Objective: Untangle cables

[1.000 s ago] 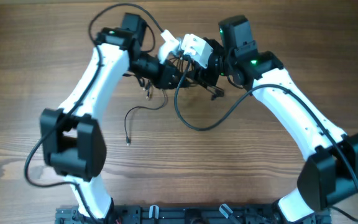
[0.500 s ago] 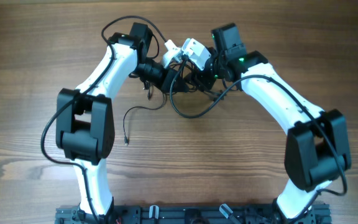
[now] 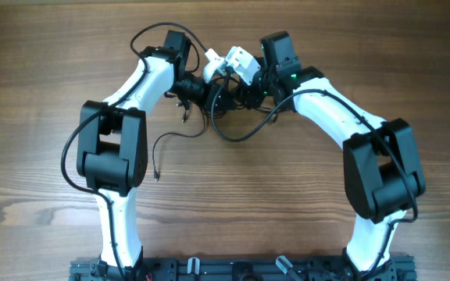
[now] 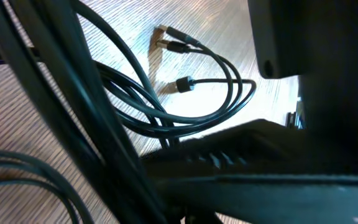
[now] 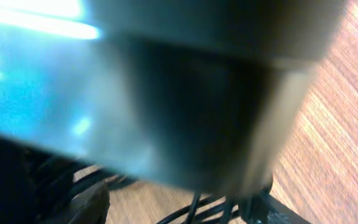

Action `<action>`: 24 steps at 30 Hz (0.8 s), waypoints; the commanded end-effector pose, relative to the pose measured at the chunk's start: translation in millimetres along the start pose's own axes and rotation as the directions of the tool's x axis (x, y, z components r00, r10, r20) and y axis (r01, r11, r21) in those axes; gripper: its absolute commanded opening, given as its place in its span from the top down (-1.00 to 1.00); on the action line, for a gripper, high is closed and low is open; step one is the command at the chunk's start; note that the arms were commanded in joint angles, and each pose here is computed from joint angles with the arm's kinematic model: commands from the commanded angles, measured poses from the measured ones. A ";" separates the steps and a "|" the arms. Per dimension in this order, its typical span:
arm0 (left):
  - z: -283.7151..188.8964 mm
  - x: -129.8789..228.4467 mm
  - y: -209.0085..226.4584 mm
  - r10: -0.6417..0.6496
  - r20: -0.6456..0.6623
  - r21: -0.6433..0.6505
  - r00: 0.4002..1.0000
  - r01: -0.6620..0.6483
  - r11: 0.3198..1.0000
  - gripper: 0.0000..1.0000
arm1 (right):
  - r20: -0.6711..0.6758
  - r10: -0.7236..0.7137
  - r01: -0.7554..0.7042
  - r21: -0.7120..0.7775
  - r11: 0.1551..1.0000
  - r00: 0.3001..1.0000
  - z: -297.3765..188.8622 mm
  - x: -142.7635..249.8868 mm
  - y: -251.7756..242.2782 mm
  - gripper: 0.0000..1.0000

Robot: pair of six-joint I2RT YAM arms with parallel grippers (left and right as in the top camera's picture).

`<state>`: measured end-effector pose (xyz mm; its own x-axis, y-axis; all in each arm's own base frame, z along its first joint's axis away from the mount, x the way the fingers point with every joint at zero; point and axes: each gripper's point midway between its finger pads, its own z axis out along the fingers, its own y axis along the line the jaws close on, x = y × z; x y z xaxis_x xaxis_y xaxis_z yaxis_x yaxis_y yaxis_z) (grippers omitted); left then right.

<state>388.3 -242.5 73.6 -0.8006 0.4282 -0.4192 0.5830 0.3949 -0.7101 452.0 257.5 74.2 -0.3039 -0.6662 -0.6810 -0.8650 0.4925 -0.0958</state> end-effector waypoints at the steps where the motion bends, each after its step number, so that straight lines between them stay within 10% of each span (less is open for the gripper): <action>1: 4.2 -7.9 -27.4 0.078 0.026 0.095 0.997 -0.080 0.992 0.92 | -0.115 0.043 -0.040 0.032 0.999 0.992 34.0 45.4 -4.7 -0.32; 24: -10.5 2.5 29.1 -0.244 0.041 0.015 0.969 0.244 0.970 0.92 | -0.131 0.161 -0.160 0.021 0.987 0.978 49.7 64.7 -7.8 -0.19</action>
<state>396.6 -229.7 32.4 -0.9127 0.3327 -0.2371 0.3874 0.5203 -0.7611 460.5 250.6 14.9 -0.3846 -0.6747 -0.6299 -0.8484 0.5272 -0.0467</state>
